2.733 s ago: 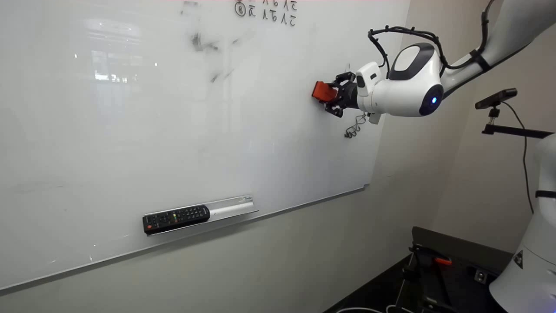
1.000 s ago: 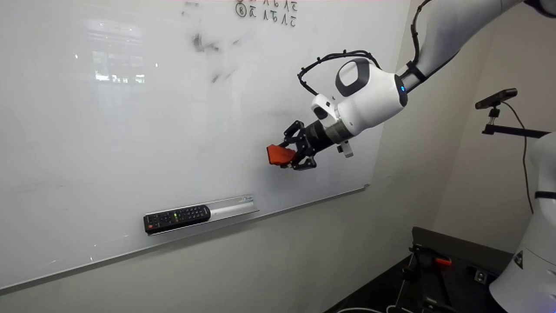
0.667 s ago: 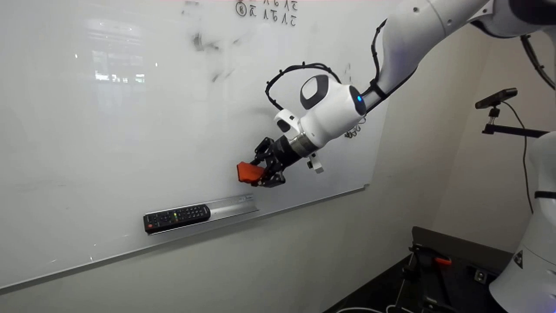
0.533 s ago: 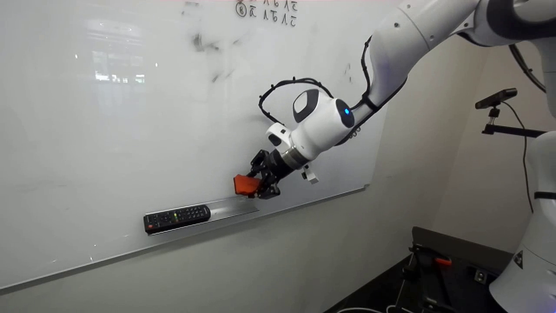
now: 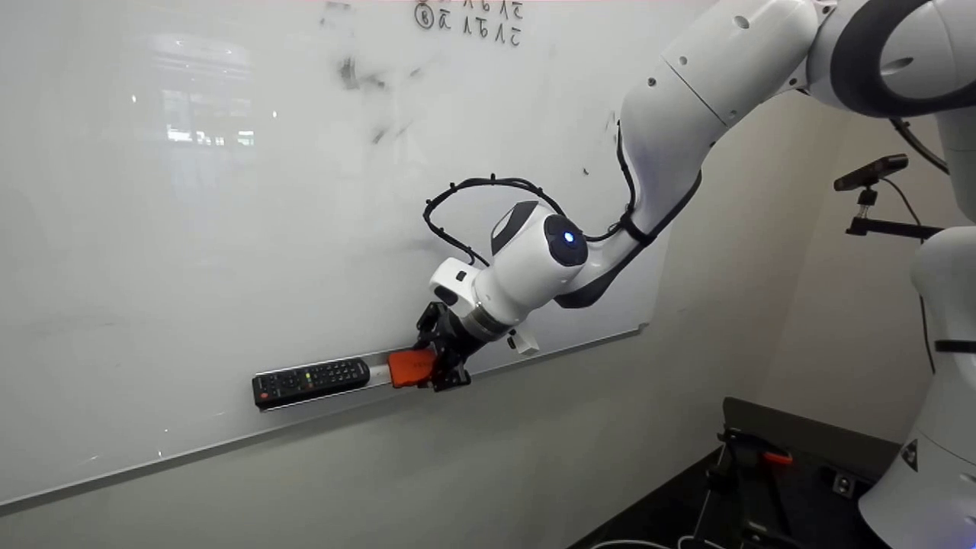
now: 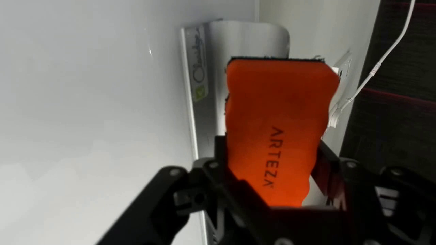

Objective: Pick up the duster and erase the board

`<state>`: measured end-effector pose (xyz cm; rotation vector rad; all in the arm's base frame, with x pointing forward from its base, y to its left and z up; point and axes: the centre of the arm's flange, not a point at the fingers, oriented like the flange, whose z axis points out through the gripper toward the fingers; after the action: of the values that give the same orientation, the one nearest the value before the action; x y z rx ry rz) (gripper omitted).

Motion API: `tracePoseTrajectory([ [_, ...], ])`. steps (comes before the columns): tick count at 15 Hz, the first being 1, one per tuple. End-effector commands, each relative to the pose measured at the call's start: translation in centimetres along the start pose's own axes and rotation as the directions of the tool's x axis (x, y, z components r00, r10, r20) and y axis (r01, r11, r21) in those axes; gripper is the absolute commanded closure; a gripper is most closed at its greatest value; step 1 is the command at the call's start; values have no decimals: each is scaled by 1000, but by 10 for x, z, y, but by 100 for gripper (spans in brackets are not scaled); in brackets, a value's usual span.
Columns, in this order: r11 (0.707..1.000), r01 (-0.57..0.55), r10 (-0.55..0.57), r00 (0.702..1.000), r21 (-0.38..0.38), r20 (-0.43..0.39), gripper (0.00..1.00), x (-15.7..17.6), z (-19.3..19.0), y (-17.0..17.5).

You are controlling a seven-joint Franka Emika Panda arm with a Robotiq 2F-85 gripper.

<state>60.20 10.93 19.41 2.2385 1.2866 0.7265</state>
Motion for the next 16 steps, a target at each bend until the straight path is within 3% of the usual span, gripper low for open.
tracePoseTrajectory([
  [1, 996, 90, -90, 996, -17, 1, 65, 39, -14, 32],
  [2, 993, 119, -119, 993, 8, 2, 65, 43, -18, 35],
  [3, 997, 71, -71, 997, -5, -7, 40, 24, -4, 3],
  [8, 994, 106, -106, 994, -6, -2, 40, 24, -6, 9],
  [9, 994, 114, -114, 993, 3, -11, 65, 23, -6, 12],
  [16, 997, 81, -82, 996, -21, -46, 65, 30, -14, 41],
])
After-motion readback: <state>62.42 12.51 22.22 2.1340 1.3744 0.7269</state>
